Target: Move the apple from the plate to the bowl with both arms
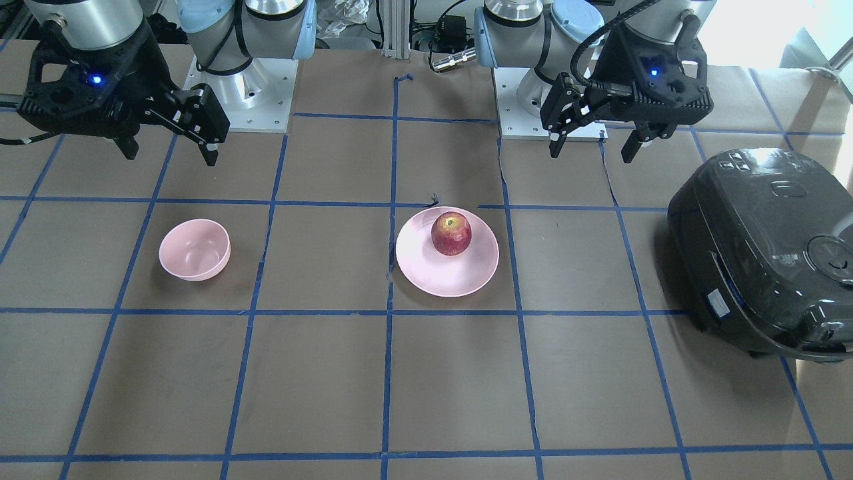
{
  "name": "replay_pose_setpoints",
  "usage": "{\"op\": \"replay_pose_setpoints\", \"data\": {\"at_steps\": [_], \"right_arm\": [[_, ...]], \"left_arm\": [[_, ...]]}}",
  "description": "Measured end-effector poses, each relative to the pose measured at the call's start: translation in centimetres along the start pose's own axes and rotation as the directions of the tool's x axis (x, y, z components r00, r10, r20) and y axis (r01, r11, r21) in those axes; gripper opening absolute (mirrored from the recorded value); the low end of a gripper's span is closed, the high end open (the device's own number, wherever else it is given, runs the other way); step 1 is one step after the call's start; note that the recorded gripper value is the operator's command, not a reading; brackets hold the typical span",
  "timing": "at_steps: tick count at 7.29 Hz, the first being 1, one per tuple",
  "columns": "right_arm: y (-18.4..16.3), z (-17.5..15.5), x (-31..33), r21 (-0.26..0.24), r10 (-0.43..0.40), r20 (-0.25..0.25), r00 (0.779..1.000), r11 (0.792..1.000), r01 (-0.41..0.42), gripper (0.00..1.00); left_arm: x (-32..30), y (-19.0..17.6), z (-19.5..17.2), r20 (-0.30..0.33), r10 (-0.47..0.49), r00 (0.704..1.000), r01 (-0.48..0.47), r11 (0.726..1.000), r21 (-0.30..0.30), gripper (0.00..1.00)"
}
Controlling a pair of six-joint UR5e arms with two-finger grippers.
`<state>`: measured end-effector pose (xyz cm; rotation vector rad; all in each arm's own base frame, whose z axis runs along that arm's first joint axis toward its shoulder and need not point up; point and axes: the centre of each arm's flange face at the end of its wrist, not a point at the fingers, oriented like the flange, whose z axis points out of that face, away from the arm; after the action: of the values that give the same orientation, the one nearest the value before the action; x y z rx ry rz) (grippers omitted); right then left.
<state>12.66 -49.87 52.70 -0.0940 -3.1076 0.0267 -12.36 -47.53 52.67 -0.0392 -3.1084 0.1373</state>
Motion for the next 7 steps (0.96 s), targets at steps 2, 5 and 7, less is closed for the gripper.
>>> {"op": "replay_pose_setpoints", "data": {"at_steps": [2,5,7], "right_arm": [[0.1,0.4,0.2,-0.021,-0.009,-0.013,1.0,1.0,0.009,1.0],[-0.8,2.8,2.2,-0.087,-0.068,-0.025,0.997,0.994,0.066,1.0],[-2.5,5.8,7.4,-0.146,-0.118,0.008,0.993,0.982,0.118,1.0]], "left_arm": [[0.0,0.0,0.0,0.0,0.0,1.0,0.0,1.0,0.0,1.0],[0.0,0.0,0.0,0.0,0.0,1.0,0.0,1.0,0.0,1.0],[-0.1,0.0,-0.1,0.0,-0.001,1.0,0.001,1.0,0.001,1.0]]}}
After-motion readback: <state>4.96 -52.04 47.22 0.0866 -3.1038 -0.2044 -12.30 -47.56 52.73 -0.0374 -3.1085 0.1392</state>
